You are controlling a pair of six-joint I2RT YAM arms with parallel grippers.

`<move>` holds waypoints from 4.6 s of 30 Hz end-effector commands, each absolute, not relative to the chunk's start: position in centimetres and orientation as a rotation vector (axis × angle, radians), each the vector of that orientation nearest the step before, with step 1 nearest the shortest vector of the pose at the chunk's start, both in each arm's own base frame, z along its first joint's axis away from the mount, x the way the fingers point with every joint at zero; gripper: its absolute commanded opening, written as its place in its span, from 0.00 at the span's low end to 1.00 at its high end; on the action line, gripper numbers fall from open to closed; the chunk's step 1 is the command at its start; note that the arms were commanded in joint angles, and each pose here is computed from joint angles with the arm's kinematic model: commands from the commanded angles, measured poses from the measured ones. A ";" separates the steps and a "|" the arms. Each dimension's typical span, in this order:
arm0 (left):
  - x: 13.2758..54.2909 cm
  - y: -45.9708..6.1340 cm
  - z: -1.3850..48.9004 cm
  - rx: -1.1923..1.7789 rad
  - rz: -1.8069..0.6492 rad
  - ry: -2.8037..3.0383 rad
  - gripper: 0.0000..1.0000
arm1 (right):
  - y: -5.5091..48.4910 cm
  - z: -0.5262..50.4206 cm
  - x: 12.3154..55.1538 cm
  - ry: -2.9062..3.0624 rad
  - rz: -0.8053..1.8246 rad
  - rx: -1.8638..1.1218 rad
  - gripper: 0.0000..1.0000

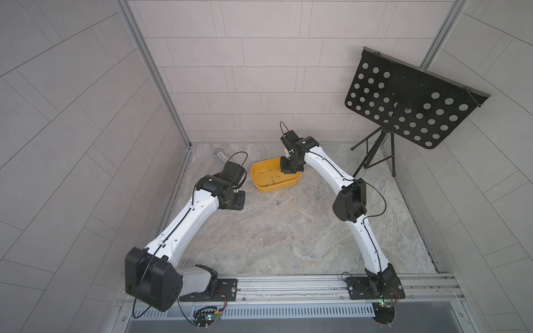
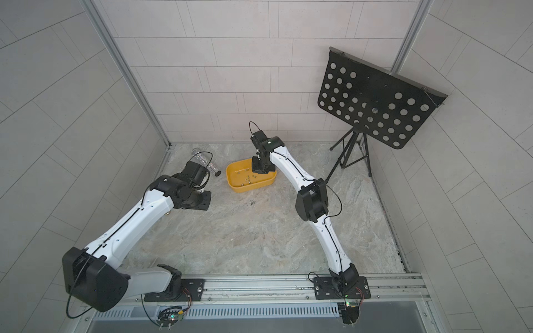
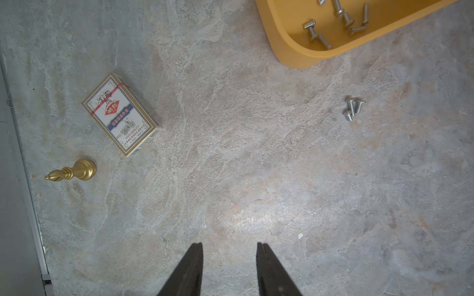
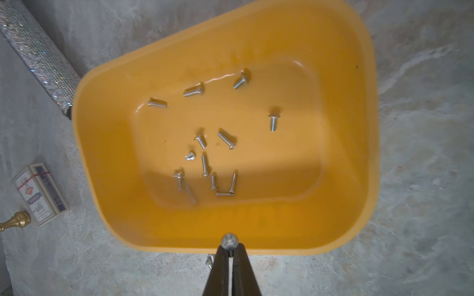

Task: Put the screws on the desktop into the storage box
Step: Place the screw in the storage box, then adjust the storage box at the center of the board, then pick up the screw from the center of the board.

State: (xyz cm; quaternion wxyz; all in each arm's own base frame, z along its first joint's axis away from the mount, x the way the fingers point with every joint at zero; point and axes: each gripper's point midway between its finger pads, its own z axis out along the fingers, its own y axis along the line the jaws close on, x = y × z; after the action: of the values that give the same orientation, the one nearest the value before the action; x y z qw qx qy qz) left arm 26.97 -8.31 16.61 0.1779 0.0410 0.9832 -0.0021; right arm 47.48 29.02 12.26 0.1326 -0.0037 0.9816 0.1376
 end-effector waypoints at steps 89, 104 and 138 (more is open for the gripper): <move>24.3 -8.5 16.2 0.049 -0.105 2.804 0.41 | 21.6 15.7 40.7 2.795 0.309 0.012 0.30; 26.4 -17.7 12.8 0.211 -0.123 2.847 0.35 | 15.5 21.3 33.4 2.665 0.309 0.076 0.31; 33.1 -25.2 4.1 0.031 0.012 2.903 0.37 | 9.6 23.0 31.4 2.522 0.429 0.300 0.36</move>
State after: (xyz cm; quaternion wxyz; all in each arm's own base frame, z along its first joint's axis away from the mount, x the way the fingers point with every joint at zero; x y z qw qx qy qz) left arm 32.36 -24.88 4.16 0.1126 0.0205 0.9934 0.0065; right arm 31.41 9.69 23.20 0.2838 0.1055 0.9397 0.1590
